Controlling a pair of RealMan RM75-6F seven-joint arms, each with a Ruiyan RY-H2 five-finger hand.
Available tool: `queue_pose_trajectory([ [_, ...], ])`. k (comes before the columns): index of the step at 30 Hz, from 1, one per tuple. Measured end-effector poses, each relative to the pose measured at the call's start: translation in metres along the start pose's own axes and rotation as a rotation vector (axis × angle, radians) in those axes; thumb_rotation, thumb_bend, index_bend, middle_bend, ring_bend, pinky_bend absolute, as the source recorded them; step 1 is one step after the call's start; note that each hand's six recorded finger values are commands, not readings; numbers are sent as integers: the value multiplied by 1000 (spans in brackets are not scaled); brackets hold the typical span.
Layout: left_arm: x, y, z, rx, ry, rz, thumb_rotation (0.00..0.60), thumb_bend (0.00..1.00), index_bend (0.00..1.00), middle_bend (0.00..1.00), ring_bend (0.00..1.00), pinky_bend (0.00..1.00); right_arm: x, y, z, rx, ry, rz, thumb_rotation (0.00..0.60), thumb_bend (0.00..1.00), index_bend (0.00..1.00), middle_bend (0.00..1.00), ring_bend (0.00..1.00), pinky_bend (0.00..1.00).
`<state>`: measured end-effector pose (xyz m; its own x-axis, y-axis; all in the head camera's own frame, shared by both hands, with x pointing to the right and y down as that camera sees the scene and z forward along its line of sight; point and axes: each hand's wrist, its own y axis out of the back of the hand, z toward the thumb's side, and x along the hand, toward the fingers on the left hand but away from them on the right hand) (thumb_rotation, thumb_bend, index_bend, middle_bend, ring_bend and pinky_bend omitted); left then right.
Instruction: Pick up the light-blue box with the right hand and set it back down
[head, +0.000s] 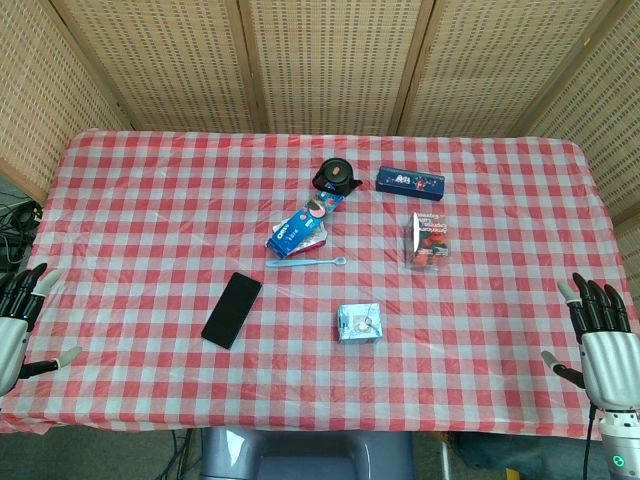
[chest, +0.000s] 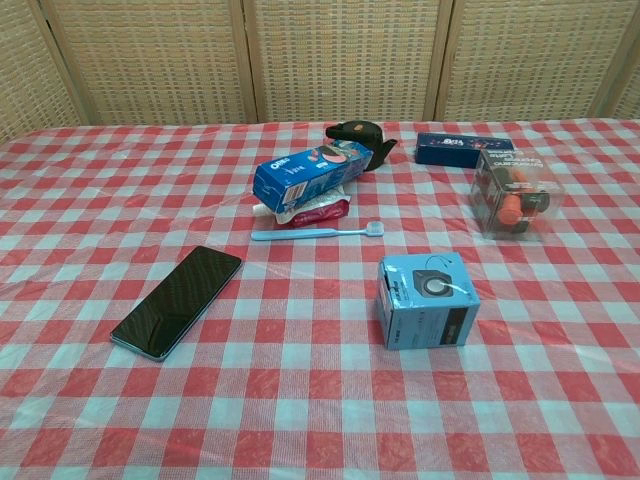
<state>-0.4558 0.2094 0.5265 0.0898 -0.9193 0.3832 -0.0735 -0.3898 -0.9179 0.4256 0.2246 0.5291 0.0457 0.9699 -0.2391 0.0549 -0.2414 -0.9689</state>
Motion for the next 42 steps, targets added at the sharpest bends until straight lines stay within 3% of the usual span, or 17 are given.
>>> queue_pose_trajectory([
  [9,-1,0,1,1,-3,3,600,0,0,0,0,0,-1,-8,3,-3,9,42,600,0,0,0,0,0],
  [15,1,-2,2,4,-6,5,600,0,0,0,0,0,-17,-23,29,-23,106,141,600,0,0,0,0,0],
  [21,8,-5,2,4,5,21,600,0,0,0,0,0,-48,-37,87,-38,282,275,600,0,0,0,0,0],
  [28,16,-11,-2,23,31,12,600,0,0,0,0,0,-84,-48,175,-38,478,442,600,0,0,0,0,0],
  [35,25,-17,-4,32,54,-6,600,0,0,0,0,0,-102,-66,249,-50,575,521,600,0,0,3,0,0],
  [42,28,-16,-9,22,70,-11,600,0,0,0,0,0,-101,-106,295,28,594,582,600,0,29,80,18,0],
])
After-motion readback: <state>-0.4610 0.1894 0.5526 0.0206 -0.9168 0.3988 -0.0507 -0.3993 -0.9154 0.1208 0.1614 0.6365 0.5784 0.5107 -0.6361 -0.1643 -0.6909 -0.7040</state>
